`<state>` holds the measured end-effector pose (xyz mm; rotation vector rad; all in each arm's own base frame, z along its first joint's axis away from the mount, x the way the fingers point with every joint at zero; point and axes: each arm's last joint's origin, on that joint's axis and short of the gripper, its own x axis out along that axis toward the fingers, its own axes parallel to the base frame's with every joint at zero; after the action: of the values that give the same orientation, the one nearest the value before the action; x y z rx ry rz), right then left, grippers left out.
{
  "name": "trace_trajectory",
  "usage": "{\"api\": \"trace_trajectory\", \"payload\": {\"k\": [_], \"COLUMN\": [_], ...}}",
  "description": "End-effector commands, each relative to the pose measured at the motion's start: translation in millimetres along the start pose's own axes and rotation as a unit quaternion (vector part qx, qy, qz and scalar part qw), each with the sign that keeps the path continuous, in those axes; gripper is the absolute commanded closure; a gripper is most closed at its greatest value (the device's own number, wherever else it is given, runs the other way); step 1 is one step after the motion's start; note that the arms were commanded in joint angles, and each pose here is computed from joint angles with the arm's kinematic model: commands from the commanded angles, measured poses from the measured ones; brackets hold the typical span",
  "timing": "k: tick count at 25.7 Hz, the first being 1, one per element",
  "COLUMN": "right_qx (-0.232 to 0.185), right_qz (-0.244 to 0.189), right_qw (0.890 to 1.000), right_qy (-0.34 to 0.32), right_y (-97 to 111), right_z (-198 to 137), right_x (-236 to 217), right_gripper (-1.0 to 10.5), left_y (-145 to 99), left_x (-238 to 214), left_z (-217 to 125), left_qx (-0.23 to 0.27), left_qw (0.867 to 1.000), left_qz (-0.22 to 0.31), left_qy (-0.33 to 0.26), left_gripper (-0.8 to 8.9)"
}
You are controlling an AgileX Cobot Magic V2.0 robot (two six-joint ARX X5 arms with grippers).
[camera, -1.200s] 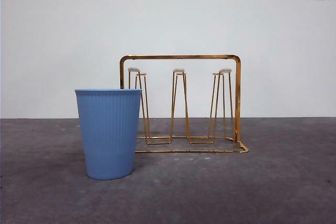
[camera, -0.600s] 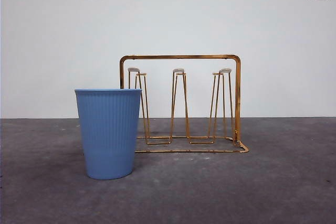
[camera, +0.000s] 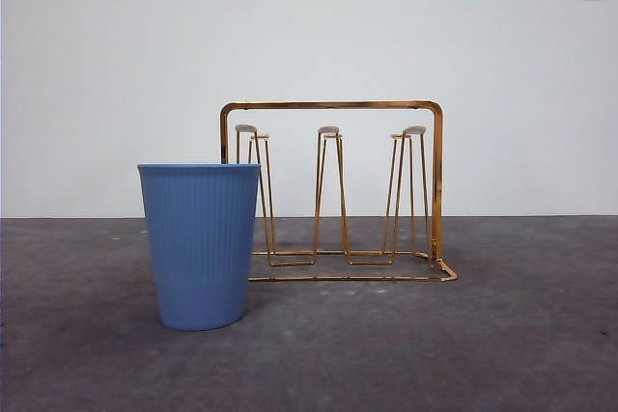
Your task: Pick up cup 1,put cup 1 in the cup rack,pick up cup 2,put cup 2 in the cup rack
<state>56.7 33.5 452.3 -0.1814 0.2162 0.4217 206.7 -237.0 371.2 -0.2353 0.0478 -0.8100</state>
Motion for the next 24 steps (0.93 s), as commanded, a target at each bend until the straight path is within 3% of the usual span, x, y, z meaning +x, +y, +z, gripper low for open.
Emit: {"api": "trace_trajectory", "payload": {"k": [1,9,24], "right_qx": [-0.004,-0.009,-0.012], "right_qz": [-0.013,-0.039,-0.052], "right_qw": [1.0,0.999,0.998], "right_qy": [0.008,0.029,0.043], "right_y": [-0.8,-2.5,-3.7], "right_z": [-2.9,-7.6,-11.4], "right_x": [-1.0,-3.2,-6.5], "right_gripper": [7.2,7.2,7.2], "left_y": [-2.1,-8.5,5.3], "left_x": [13.8,58.4,96.4], "left_z": [-3.3,-5.3,-59.4], "left_qx": [0.037,0.102,0.113], "left_qw": [0.999,0.99,0.978], "left_qz": [0.008,0.052,0.091], "left_qy": [0.022,0.078,0.148], "left_gripper": [8.2,8.2,8.2]}}
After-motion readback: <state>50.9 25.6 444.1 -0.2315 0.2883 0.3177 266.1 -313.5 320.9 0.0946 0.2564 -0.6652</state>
